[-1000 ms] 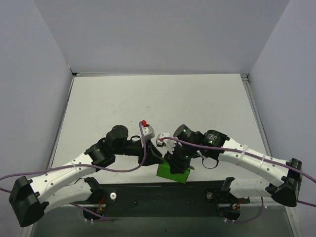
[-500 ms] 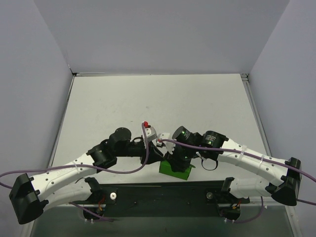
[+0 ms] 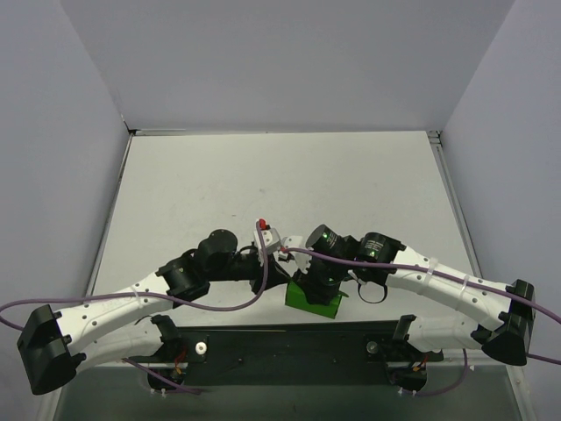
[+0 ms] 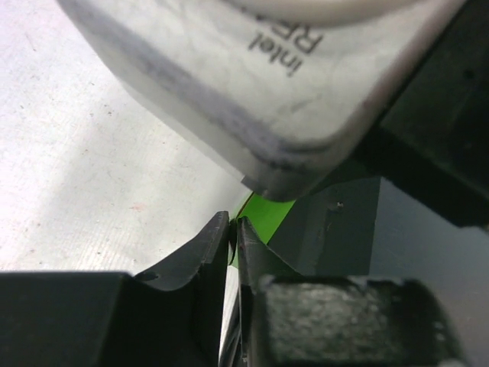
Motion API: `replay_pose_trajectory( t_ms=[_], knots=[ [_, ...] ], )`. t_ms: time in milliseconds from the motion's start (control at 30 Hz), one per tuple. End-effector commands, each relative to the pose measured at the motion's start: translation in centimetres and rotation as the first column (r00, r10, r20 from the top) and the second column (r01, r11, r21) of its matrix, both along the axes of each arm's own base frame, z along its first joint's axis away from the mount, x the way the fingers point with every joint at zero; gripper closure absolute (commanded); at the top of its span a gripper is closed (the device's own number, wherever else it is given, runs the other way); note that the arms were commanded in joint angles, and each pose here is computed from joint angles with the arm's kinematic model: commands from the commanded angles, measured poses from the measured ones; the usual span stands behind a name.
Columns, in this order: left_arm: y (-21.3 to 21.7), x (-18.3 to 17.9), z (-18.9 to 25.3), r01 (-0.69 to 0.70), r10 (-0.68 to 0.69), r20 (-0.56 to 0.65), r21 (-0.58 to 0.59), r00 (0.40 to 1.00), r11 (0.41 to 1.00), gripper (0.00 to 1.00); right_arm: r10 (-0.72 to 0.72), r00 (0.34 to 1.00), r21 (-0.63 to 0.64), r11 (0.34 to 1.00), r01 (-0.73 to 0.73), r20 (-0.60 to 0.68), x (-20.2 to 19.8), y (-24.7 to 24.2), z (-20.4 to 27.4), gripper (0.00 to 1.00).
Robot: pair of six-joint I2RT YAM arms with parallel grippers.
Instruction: Fold the paper box
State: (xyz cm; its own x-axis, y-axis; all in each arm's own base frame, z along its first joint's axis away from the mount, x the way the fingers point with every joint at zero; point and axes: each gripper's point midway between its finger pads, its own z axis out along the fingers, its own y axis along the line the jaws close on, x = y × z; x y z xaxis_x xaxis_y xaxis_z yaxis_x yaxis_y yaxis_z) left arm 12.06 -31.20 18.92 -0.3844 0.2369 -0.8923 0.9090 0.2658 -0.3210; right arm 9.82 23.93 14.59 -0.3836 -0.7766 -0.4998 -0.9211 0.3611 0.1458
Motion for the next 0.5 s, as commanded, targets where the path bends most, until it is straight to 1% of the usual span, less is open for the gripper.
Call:
replay_pose_trajectory(
  t_ms=[0,33,67,133,200,267,300,333,400,433,467],
  knots=[
    [-0.2,-0.9,0.2,0.029,-0.029,-0.02,0.02,0.999,0.999,0.85,-0.066,0.994,0.006,0.998,0.065,0.087,1.8,0.1,1.3,0.81],
    [-0.3,-1.0,0.1,0.03,-0.029,-0.025,0.023,0.999,0.999,0.86,-0.068,0.993,0.005,0.998,0.068,0.095,1.8,0.0,1.4,0.81],
    [-0.4,-1.0,0.2,0.023,-0.022,-0.034,0.021,0.999,1.0,0.87,-0.078,0.988,-0.012,0.997,0.081,0.13,2.3,-0.2,1.3,0.82],
    [-0.6,-0.7,0.2,-0.006,0.006,-0.038,0.02,0.999,1.0,0.9,-0.101,0.979,-0.032,0.994,0.108,0.176,2.9,-0.3,1.2,0.82],
    [-0.8,-0.6,0.0,-0.039,0.041,-0.065,0.025,0.997,0.999,0.93,-0.137,0.958,-0.061,0.986,0.157,0.253,4.1,-0.6,1.2,0.82],
    [-0.7,0.0,-0.4,-0.097,0.099,-0.07,0.041,0.993,0.994,0.93,-0.182,0.94,-0.071,0.975,0.21,0.29,4.8,-0.8,1.2,0.82],
    [-0.7,0.0,-0.6,-0.117,0.12,-0.085,0.044,0.989,0.992,0.92,-0.199,0.921,-0.085,0.967,0.24,0.334,5.4,-1.0,1.2,0.82],
    [-0.6,0.6,-0.8,-0.158,0.162,-0.08,0.051,0.984,0.986,0.93,-0.216,0.914,-0.089,0.961,0.261,0.343,5.6,-1.0,1.0,0.82],
    [-0.4,0.9,-1.5,-0.207,0.212,-0.108,0.061,0.971,0.977,0.94,-0.223,0.899,-0.104,0.954,0.28,0.378,5.9,-0.7,0.8,0.82],
    [-0.3,1.4,-1.4,-0.244,0.249,-0.107,0.056,0.963,0.968,0.94,-0.247,0.876,-0.102,0.944,0.314,0.413,6.5,-0.9,1.1,0.82],
    [-0.1,1.5,-1.6,-0.275,0.279,-0.134,0.054,0.951,0.96,0.95,-0.256,0.863,-0.113,0.936,0.334,0.435,6.9,-0.9,0.9,0.83]
  ],
)
